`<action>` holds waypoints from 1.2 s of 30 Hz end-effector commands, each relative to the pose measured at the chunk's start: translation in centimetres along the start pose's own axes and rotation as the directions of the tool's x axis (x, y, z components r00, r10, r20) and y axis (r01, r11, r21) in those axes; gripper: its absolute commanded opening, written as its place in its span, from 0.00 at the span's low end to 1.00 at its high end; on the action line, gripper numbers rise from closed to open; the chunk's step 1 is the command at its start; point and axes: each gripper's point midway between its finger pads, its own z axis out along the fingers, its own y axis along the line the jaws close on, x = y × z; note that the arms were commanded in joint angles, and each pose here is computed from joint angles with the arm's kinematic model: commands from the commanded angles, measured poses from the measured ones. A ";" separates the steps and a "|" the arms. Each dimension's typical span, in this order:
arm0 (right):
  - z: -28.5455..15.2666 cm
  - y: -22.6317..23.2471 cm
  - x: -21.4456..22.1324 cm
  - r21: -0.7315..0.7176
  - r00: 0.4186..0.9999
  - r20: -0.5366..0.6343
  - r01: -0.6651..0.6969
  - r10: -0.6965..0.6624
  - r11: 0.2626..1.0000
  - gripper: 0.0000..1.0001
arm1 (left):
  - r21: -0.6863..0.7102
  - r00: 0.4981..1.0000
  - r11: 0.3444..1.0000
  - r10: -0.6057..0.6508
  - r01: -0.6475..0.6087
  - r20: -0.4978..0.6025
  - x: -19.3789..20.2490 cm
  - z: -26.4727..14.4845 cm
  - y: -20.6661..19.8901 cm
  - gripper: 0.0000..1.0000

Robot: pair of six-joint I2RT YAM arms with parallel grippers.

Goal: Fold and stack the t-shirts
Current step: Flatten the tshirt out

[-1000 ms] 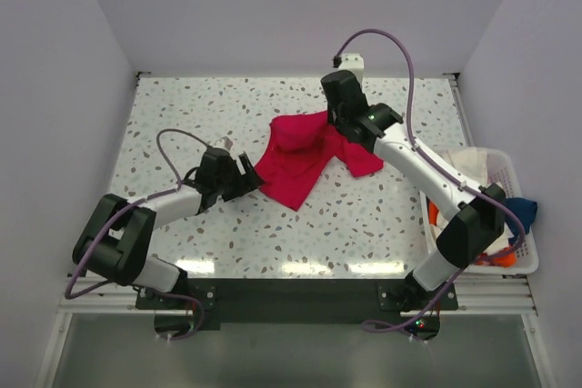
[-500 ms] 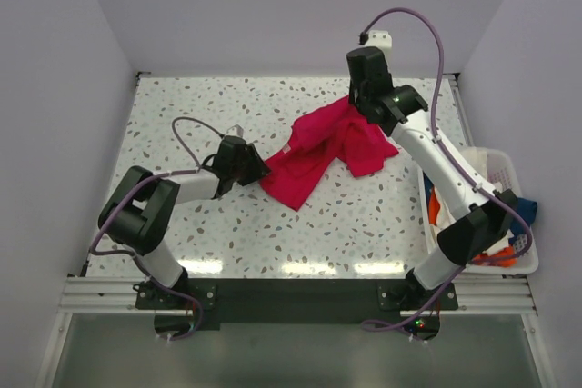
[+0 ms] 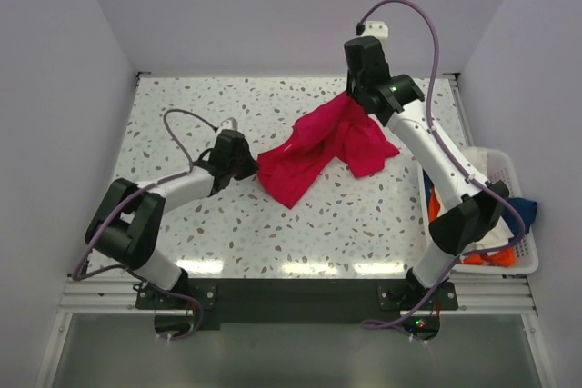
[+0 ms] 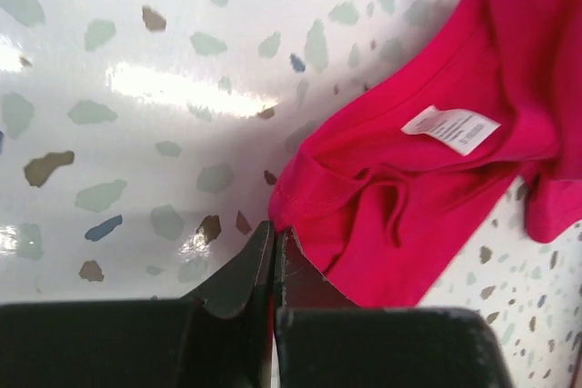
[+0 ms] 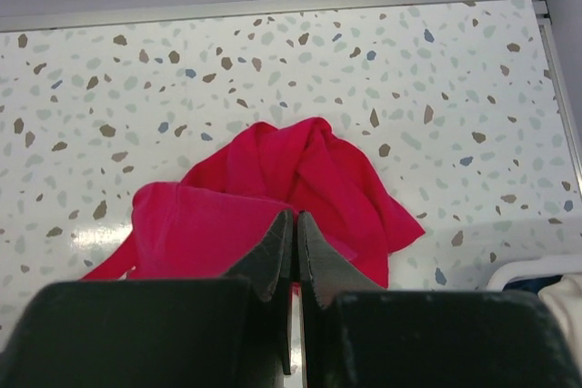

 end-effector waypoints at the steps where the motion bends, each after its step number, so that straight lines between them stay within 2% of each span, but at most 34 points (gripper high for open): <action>1: -1.1 -0.3 -3.0 -0.014 0.998 0.058 -0.005 0.006 1.000 0.00 | 0.012 0.984 1.000 0.010 -0.012 0.177 -6.7 -3.2 -2.1 0.00; 5: -1.8 0.0 -4.8 -0.044 0.996 0.091 -0.013 0.017 0.999 0.00 | -0.031 0.966 0.999 -0.009 0.018 0.259 -11.5 -5.9 -0.7 0.00; 8: -3.4 0.4 -7.1 -0.098 0.989 0.140 -0.033 0.047 0.995 0.00 | -0.066 0.933 0.998 0.012 0.013 0.359 -16.3 -8.6 -0.7 0.00; 11: -5.3 1.0 -9.4 -0.179 0.978 0.190 -0.054 0.088 0.982 0.00 | -0.063 0.875 0.998 0.027 0.004 0.483 -22.4 -12.6 -2.4 0.00; 15: -8.4 1.5 -12.0 -0.287 0.957 0.250 -0.071 0.146 0.955 0.00 | -0.040 0.814 0.999 0.044 -0.026 0.580 -26.7 -16.3 -4.3 0.00; 21: -10.5 -0.5 -14.6 -0.253 0.925 0.337 -0.088 0.173 0.963 0.00 | 0.025 0.727 0.994 0.061 -0.108 0.684 -30.8 -22.0 -8.0 0.00; 24: -11.7 -2.4 -16.3 -0.199 0.900 0.394 -0.115 0.187 0.973 0.00 | 0.094 0.690 0.977 0.065 -0.190 0.721 -31.7 -25.1 -10.6 0.00; 27: -12.4 -4.6 -17.7 -0.104 0.876 0.449 -0.146 0.177 0.984 0.00 | 0.196 0.705 0.942 0.055 -0.271 0.708 -30.8 -26.8 -13.1 0.00; 30: -13.0 -7.2 -18.8 0.010 0.851 0.497 -0.201 0.170 0.979 0.00 | 0.301 0.748 0.894 0.055 -0.332 0.662 -28.8 -27.0 -14.9 0.00; 32: -13.4 -8.2 -19.7 0.035 0.836 0.524 -0.214 0.164 0.976 0.00 | 0.360 0.769 0.852 0.074 -0.380 0.635 -27.5 -27.2 -16.4 0.00; 36: -15.4 -9.6 -22.0 0.028 0.784 0.589 -0.263 0.196 0.964 0.00 | 0.405 0.757 0.790 0.111 -0.461 0.644 -26.4 -28.9 -19.4 0.00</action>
